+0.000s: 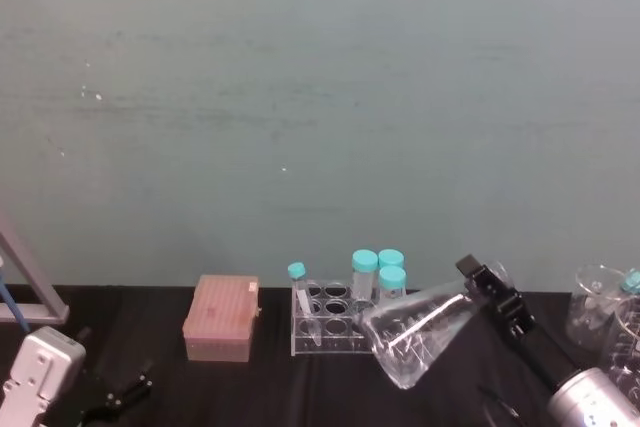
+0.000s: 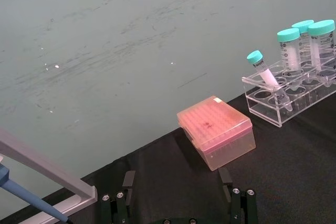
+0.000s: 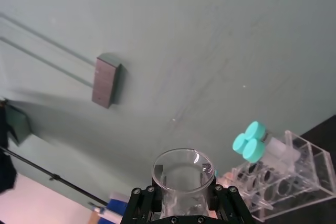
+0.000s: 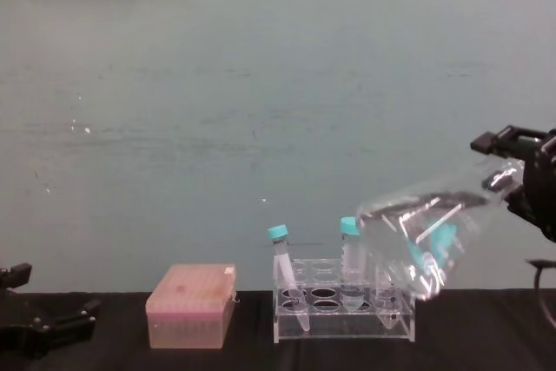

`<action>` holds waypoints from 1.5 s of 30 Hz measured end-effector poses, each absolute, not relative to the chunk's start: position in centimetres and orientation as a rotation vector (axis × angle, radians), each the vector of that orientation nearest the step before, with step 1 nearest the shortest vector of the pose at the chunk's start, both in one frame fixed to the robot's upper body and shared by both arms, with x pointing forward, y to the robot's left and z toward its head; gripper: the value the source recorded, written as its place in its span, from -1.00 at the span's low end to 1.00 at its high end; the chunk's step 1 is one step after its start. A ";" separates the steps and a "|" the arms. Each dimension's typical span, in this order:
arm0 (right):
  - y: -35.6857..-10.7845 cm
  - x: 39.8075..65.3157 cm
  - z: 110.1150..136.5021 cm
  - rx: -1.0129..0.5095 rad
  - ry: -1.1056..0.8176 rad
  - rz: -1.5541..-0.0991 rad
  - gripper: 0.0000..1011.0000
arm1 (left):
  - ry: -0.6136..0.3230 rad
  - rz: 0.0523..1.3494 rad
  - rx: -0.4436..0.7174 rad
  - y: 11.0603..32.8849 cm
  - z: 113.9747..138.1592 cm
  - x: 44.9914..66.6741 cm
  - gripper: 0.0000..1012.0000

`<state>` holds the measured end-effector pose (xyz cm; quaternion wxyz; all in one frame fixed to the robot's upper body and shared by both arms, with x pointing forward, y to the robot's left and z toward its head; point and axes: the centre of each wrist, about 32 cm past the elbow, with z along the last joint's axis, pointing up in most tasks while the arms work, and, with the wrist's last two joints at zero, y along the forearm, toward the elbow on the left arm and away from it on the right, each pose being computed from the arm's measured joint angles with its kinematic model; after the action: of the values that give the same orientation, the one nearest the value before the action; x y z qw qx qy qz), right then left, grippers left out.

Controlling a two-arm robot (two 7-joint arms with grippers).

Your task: Pick up the beaker with the right gripper, shake it three times, and then put it down.

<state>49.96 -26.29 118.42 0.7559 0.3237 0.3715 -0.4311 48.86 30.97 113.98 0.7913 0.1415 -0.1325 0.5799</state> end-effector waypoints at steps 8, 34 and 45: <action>-28.2 50.8 119.8 0.275 0.314 -1.030 -0.11 | -0.285 1.248 0.304 31.0 114.0 48.9 0.98; -31.4 51.5 122.3 -0.464 -0.712 -0.967 -0.11 | -0.285 1.248 0.305 31.0 114.0 48.9 0.98; -30.0 51.2 120.1 -0.007 -0.061 -1.031 -0.11 | -0.285 1.248 0.304 31.0 114.0 48.9 0.98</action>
<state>51.23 -30.01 120.06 0.8696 -0.0032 -0.0292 -0.4930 48.86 30.97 113.98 0.7913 0.1415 -0.1325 0.5799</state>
